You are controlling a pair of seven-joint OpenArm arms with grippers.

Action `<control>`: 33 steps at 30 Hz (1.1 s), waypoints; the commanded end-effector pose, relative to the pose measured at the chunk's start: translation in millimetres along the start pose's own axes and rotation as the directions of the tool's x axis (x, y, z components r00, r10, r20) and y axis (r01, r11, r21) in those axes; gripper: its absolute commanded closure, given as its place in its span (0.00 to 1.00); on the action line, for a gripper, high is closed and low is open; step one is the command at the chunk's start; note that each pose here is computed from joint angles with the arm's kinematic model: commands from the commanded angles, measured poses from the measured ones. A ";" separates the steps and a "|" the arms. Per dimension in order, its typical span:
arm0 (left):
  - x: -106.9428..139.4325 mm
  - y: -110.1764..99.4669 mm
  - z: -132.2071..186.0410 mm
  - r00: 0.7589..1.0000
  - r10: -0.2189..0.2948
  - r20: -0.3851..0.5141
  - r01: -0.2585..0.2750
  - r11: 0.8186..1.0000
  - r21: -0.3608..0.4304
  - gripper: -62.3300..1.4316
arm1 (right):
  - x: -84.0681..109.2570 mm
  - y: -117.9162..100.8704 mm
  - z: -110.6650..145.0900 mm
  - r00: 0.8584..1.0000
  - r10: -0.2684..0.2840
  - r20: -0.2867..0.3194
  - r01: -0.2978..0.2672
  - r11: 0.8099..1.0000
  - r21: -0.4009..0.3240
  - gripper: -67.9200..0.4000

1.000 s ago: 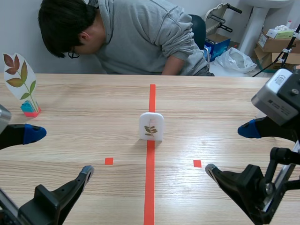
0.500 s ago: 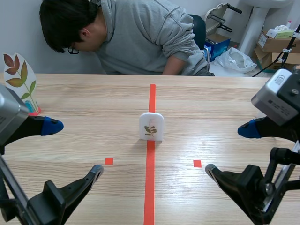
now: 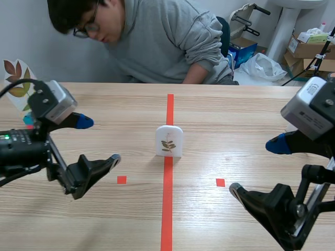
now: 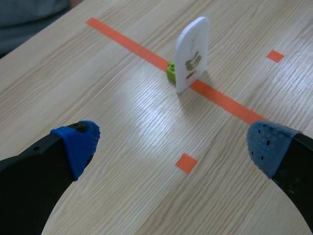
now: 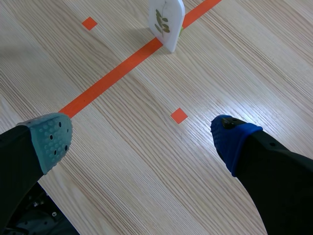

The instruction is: Do the leaf sorting experiment

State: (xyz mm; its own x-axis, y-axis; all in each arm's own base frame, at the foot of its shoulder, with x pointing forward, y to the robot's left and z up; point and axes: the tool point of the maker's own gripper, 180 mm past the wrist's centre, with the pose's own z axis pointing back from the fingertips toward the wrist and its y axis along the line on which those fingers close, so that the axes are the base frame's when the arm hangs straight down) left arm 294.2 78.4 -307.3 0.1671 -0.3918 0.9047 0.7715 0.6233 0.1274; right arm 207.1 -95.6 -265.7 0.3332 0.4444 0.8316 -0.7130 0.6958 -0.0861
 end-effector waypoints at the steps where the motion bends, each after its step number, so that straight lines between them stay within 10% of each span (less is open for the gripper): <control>1: 14.6 -3.7 -9.6 0.999 -0.016 0.043 0.017 0.999 -0.028 0.00 | 5.0 -2.8 0.3 1.000 0.009 0.019 -0.009 1.000 -0.002 0.15; 28: 29.2 -15.5 -155.1 0.997 -0.079 -0.003 0.078 0.985 -0.154 0.00 | 5.0 -2.8 0.3 1.000 0.009 0.019 -0.009 1.000 -0.002 0.15; 33: 22.5 -17.4 -160.0 0.983 -0.178 -0.036 0.170 0.973 -0.154 0.00 | 5.0 -2.8 0.3 1.000 0.009 0.019 -0.009 1.000 -0.002 0.15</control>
State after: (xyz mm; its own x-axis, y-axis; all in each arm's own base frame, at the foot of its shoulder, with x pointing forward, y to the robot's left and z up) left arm 378.1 -41.3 -369.0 0.0831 -0.5519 0.8298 0.8763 0.4369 0.2028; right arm 207.1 -95.5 -265.7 0.3332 0.4441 0.8317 -0.7130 0.6959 -0.0858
